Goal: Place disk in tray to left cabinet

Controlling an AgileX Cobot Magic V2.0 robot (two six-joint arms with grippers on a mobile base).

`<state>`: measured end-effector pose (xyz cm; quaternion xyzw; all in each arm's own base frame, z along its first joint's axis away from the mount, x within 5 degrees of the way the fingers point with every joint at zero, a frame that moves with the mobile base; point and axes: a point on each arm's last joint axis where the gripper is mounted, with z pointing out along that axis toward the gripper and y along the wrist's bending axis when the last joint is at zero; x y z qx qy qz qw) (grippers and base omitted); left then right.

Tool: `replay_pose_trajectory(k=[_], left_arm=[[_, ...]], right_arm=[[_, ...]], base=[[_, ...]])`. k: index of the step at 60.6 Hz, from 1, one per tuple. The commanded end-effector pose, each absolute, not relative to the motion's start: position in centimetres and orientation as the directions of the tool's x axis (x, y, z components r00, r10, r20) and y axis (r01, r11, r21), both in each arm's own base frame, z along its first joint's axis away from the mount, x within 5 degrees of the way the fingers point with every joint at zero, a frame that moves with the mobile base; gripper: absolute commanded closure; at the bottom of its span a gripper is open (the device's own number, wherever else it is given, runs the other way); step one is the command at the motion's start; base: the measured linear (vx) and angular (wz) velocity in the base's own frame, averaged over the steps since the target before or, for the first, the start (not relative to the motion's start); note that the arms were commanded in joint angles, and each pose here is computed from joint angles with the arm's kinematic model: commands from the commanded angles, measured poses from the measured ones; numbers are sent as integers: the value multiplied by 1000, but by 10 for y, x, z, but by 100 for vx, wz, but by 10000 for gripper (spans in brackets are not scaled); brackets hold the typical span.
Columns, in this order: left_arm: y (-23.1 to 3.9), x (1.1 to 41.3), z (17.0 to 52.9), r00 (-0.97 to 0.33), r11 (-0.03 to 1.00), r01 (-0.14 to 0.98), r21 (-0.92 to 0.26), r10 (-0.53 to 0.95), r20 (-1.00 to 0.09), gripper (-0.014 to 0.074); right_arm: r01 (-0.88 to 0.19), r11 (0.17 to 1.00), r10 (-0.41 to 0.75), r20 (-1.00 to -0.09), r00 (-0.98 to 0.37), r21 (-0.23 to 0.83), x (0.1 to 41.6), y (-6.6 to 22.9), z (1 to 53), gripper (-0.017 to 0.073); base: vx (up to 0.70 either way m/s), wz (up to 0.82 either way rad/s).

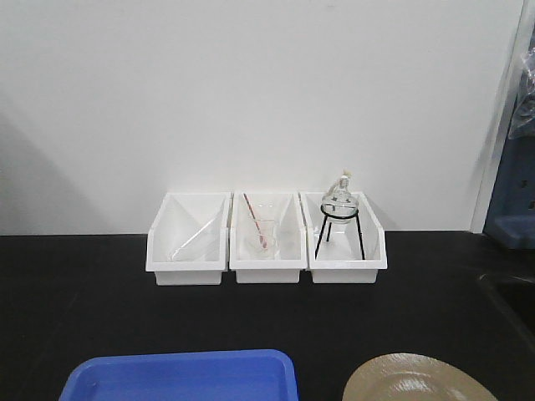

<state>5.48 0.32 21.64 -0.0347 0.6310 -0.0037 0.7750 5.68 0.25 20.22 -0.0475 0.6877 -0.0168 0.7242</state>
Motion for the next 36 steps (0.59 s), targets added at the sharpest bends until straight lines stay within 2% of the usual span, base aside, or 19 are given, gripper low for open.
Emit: replay_pose_trajectory(k=[1,9,17,27,36], left_arm=[[4,52,221,304,996,-34,-79,-66,-950,600],[4,46,241,409,996,-32,-80,-60,-910,599],[4,36,280,470,997,-23,-75,-55,-881,594],[2,38,325,387,999,-25,-39,-26,-922,576],[2,61,332,232,999,-22,-35,-29,-972,545]], right_arm=[[-38,995,-86,-978,189,-95,52,3,228,561],[-17,996,-86,-975,203,-91,44,1,256,559],[2,996,-84,-979,184,-85,37,-1,287,554],[11,995,-96,-986,138,-95,46,-2,319,547],[3,995,-100,-994,38,-100,67,-1,321,513]], base=[[0,0],[0,0],[0,0],[0,0],[0,0]])
